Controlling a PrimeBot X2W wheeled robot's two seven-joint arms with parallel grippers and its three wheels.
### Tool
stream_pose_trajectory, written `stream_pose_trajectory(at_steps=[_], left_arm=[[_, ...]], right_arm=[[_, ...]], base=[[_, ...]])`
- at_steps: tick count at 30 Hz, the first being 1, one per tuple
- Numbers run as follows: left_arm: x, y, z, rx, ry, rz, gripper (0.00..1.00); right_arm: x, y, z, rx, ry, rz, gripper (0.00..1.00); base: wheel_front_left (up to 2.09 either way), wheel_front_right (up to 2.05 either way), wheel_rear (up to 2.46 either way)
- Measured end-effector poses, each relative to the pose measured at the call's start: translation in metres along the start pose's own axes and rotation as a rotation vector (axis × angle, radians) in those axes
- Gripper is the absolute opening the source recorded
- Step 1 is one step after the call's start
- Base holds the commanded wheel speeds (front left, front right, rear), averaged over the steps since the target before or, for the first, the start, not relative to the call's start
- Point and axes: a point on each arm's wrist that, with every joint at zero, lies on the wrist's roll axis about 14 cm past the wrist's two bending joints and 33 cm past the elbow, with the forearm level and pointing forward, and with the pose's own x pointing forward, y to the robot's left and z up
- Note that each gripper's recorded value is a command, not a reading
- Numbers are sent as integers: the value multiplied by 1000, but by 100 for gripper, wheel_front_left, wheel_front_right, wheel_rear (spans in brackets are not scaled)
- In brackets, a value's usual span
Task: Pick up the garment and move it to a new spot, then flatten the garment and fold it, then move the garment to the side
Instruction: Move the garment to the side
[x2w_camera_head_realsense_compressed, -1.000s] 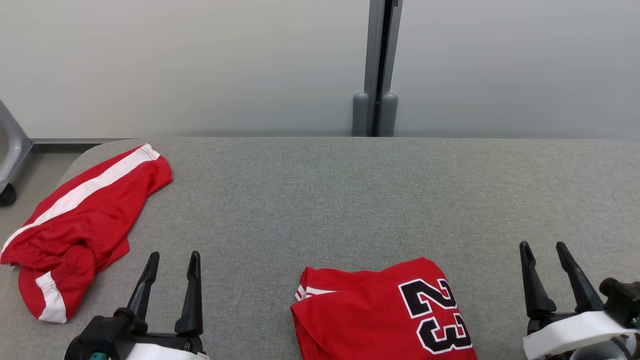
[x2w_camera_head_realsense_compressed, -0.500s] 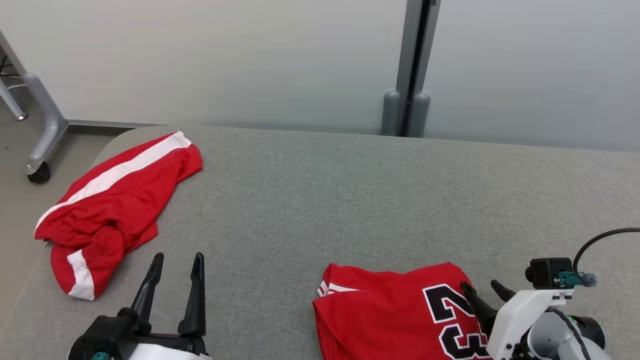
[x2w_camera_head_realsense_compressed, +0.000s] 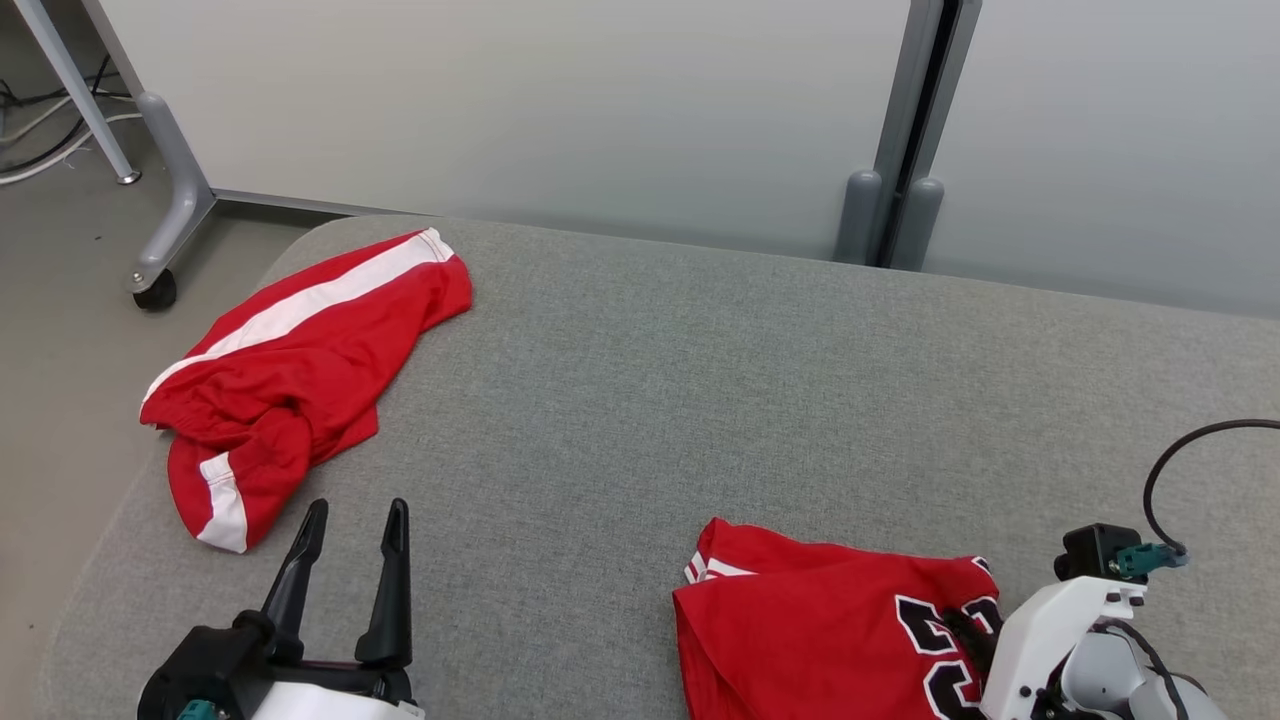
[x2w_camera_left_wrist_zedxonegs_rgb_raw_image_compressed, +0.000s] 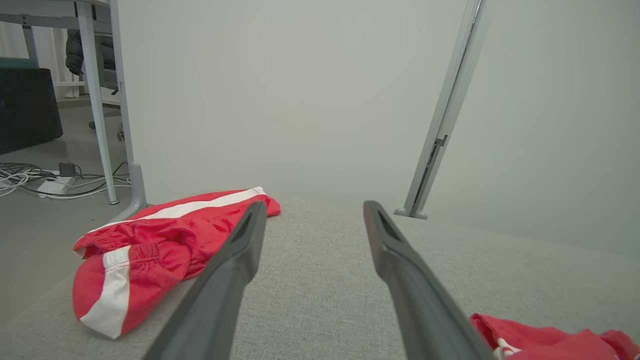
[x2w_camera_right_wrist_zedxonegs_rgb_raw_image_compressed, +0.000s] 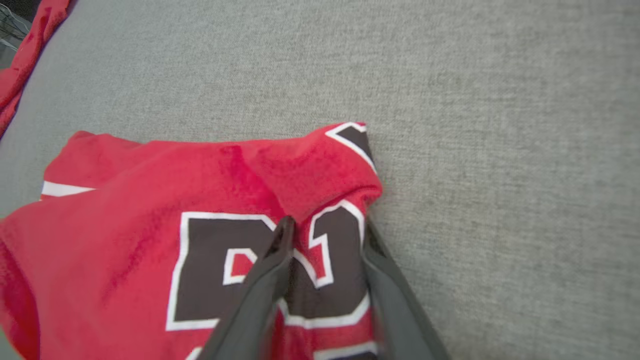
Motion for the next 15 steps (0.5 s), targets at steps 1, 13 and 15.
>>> stream_pose_trajectory(at_steps=[1,13,15], left_arm=[[0,0,0,0,0,-1,100],[20,-46,2,-17,-13,-151,100],[27,-60,0,-22,-10,-194,100]], right_arm=[[0,1,1,-1,-7,3,0],[-30,-4,73,-97,-256,-14,0],[-37,-9,91,-114,-300,-25,0]], base=[[0,0,0],[0,0,0],[0,0,0]])
